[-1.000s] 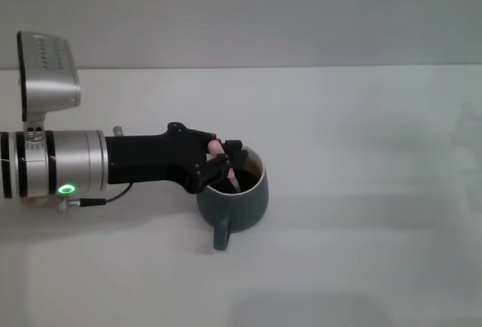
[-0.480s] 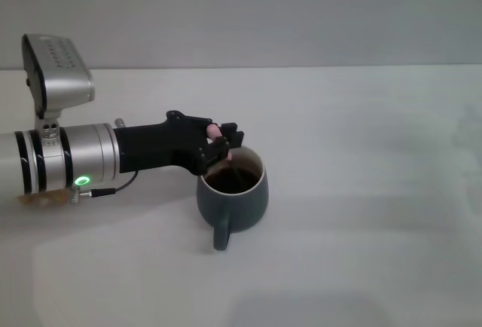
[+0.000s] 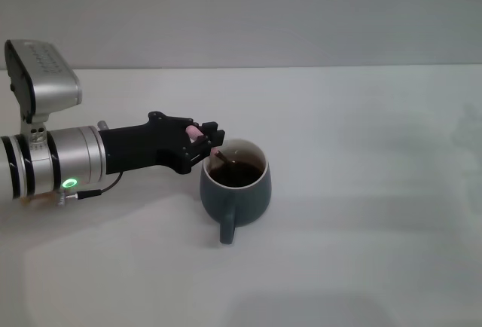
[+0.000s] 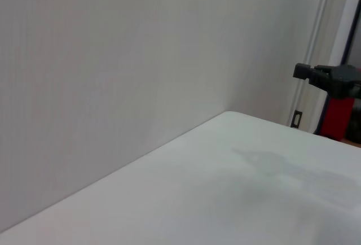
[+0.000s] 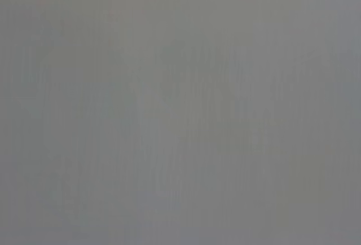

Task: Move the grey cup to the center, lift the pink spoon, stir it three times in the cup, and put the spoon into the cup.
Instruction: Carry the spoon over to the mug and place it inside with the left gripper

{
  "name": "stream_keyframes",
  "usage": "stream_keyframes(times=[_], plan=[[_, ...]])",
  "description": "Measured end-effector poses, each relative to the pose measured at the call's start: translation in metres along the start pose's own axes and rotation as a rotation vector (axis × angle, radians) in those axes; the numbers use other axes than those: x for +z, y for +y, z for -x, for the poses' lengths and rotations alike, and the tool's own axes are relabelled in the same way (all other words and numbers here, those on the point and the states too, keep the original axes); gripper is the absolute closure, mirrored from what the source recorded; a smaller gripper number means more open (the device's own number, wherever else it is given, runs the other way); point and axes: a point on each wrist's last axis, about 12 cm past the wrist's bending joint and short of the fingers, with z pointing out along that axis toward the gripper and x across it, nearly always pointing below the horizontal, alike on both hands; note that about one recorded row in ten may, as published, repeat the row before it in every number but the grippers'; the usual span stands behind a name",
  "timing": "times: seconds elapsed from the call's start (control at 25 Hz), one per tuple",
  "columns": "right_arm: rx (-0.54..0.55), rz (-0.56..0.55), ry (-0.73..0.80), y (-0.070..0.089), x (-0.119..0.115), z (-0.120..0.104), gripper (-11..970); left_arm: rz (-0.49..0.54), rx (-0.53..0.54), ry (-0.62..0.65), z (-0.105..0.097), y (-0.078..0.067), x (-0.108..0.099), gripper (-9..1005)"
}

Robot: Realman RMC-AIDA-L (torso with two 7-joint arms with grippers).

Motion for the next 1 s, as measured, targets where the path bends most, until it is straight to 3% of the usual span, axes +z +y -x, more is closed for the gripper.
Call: stream_keyframes(times=[0.56,1.0], plan=[[0.000,0.002,-0.003,0.001,0.000,0.001,954,-0.025,-0.038,-0.007,-0.002,-0.003,-0.008,851],[-0.005,0.006,-0.004,0.000,0.001,0.002,954,-0.004,-0.069,-0.010,-0.002,-0.001,-0.014,657]])
